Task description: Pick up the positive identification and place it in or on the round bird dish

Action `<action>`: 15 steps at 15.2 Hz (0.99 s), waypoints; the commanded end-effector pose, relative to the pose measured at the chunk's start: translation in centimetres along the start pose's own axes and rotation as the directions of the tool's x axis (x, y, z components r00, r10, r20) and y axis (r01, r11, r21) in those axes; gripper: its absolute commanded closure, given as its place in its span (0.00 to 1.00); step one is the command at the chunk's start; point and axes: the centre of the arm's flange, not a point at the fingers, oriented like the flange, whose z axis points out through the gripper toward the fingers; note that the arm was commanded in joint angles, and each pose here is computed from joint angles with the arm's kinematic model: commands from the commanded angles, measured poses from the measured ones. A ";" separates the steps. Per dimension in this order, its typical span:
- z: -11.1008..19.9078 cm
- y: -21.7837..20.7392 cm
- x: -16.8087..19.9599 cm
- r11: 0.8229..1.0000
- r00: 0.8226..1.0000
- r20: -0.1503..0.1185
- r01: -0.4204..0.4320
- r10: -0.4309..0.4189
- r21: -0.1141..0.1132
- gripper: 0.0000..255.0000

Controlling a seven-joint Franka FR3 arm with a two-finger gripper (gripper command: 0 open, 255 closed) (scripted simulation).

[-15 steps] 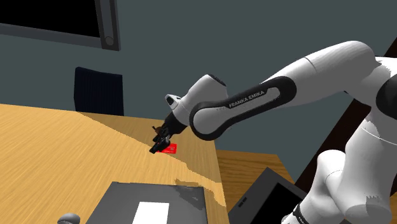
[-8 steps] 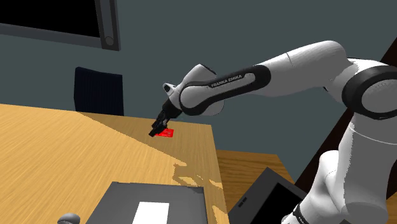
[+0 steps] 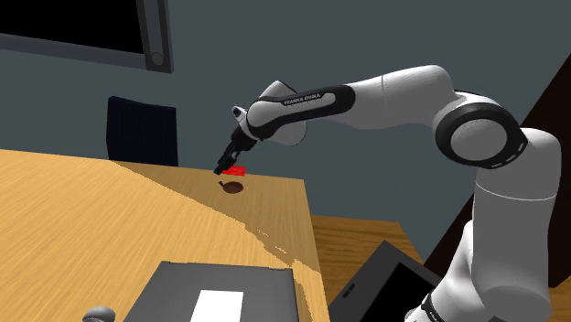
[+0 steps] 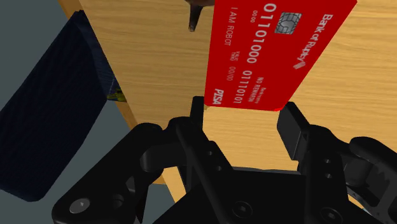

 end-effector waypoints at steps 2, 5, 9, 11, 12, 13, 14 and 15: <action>0.7 3.2 -0.1 1.000 1.000 0.000 0.001 -0.001 0.001 1.00; 2.0 3.2 -1.0 1.000 1.000 0.000 0.001 -0.001 0.001 1.00; 3.8 3.1 -2.1 1.000 1.000 0.000 0.001 -0.001 0.001 1.00; 4.6 3.1 -2.7 1.000 1.000 0.000 0.001 -0.001 0.001 1.00; 5.1 3.1 -3.0 1.000 1.000 0.000 0.001 -0.001 0.001 1.00; 5.5 3.1 -3.3 1.000 1.000 0.000 0.001 -0.001 0.001 1.00; 6.0 3.1 -3.6 1.000 1.000 0.000 0.001 -0.001 0.001 1.00; 6.4 3.1 -3.9 1.000 1.000 0.000 0.001 -0.001 0.001 1.00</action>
